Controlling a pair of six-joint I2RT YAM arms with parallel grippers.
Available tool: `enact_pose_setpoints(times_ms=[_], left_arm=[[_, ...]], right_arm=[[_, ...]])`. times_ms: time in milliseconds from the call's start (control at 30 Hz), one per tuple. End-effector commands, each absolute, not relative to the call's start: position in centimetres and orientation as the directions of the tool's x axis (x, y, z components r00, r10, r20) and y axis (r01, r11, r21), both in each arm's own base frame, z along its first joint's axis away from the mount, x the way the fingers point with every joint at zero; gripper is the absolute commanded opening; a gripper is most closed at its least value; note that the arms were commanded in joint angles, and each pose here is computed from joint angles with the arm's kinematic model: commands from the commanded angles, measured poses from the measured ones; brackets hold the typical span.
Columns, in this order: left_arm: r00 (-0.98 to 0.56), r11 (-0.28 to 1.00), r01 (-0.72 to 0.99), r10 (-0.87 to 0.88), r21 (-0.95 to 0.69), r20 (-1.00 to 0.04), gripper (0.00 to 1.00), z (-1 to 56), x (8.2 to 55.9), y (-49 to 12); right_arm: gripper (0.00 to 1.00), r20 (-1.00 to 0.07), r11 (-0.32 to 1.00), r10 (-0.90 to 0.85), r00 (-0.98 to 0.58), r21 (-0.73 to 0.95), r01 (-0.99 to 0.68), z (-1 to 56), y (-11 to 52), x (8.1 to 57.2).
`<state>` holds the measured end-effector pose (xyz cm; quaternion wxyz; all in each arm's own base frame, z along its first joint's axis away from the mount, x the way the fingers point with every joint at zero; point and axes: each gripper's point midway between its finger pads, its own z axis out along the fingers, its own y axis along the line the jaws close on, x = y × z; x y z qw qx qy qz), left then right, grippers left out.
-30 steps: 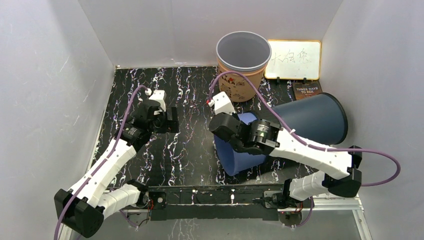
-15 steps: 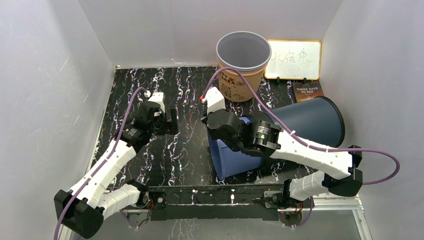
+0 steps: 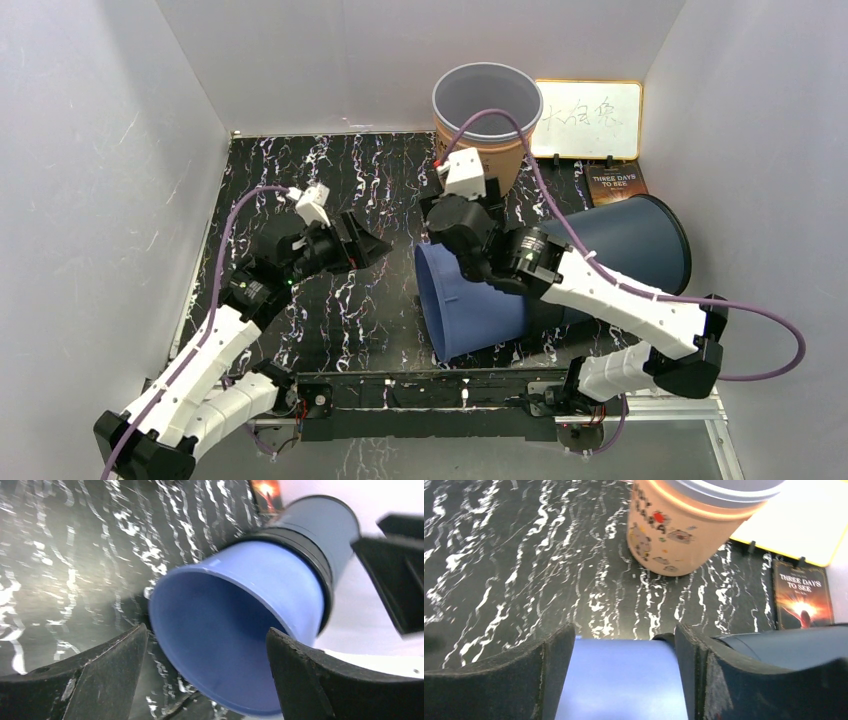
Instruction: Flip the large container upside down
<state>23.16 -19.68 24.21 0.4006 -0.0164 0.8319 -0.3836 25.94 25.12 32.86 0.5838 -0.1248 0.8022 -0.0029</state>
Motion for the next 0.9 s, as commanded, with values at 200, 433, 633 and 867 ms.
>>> enact_pose_setpoints(times_ms=[200, 433, 633, 867], left_arm=[[-0.759, 0.452, 0.315, -0.409, -0.835, -0.508, 0.85, 25.6, 20.1, -27.1], [-0.761, 0.413, 0.343, -0.404, -0.844, -0.507, 0.83, 25.8, 19.6, -31.3], [-0.760, 0.428, 0.339, -0.400, -0.838, -0.511, 0.67, 24.9, 20.1, -33.3], [-0.728, 0.480, 0.301, -0.442, -0.824, -0.523, 0.13, 23.9, 20.7, -31.8]], right_arm=[[0.76, -0.963, 0.999, -0.029, -0.267, -0.040, 0.034, 34.0, 17.3, 31.5], [0.76, -0.958, 0.997, -0.015, -0.288, -0.037, 0.070, 32.5, 14.7, 32.8], [0.76, -0.952, 0.994, -0.026, -0.305, -0.056, 0.089, 31.2, 13.6, 33.1], [0.75, -0.947, 0.990, -0.029, -0.321, -0.071, 0.121, 30.1, 11.7, 32.9]])
